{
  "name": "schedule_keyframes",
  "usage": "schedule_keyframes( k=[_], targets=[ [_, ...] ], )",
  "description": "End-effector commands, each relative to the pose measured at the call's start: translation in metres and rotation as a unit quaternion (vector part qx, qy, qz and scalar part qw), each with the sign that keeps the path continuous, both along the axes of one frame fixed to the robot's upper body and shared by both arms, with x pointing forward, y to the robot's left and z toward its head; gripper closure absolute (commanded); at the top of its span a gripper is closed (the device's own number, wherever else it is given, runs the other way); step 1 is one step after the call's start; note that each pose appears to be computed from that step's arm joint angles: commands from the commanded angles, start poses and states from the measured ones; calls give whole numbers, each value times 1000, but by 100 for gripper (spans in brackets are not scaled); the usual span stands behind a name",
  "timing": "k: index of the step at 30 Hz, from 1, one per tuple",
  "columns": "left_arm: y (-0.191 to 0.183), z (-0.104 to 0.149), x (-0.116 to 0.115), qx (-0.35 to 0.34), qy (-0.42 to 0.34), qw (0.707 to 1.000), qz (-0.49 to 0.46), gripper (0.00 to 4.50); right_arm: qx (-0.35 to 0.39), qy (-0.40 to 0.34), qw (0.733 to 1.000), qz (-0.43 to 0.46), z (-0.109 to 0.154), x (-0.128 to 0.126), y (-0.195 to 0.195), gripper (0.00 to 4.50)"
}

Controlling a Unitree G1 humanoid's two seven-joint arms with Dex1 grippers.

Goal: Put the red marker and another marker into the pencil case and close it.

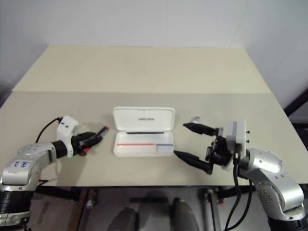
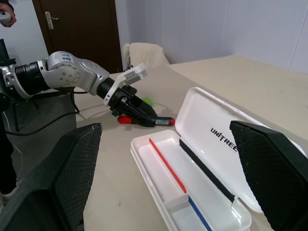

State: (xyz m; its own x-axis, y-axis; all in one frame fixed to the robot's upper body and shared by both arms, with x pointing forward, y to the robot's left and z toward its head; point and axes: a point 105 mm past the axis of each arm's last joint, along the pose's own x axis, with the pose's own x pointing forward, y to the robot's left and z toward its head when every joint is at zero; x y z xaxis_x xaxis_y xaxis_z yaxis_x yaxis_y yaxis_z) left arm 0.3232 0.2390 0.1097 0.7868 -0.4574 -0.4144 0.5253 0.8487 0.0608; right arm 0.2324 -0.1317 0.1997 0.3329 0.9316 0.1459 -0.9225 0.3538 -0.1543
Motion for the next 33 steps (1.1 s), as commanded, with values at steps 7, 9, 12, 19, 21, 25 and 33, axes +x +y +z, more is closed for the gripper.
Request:
schedule_keyframes(
  k=[7, 9, 12, 19, 21, 25, 33],
  targets=[
    [18, 46, 31, 55, -110, 992, 26, 392, 6, -33, 999, 8, 11, 1, 10, 0],
    [22, 76, 38, 67, -163, 984, 30, 392, 6, -34, 999, 7, 12, 1, 10, 0],
    [25, 110, 43, 86, -212, 973, 24, 392, 5, -35, 999, 5, 12, 2, 9, 0],
    [-28, 183, 39, 110, -319, 932, -135, 392, 9, -36, 999, -1, 11, 5, 8, 0],
    [-59, 186, 31, 111, -316, 915, -224, 392, 10, -37, 999, -3, 10, 6, 8, 0],
    [-111, 171, 7, 121, -285, 866, -392, 392, 11, -42, 999, -10, 10, 7, 8, 0],
    [-163, 123, 5, 158, -222, 829, -489, 392, 16, -48, 998, -39, 10, 0, 5, 0]
  ],
)
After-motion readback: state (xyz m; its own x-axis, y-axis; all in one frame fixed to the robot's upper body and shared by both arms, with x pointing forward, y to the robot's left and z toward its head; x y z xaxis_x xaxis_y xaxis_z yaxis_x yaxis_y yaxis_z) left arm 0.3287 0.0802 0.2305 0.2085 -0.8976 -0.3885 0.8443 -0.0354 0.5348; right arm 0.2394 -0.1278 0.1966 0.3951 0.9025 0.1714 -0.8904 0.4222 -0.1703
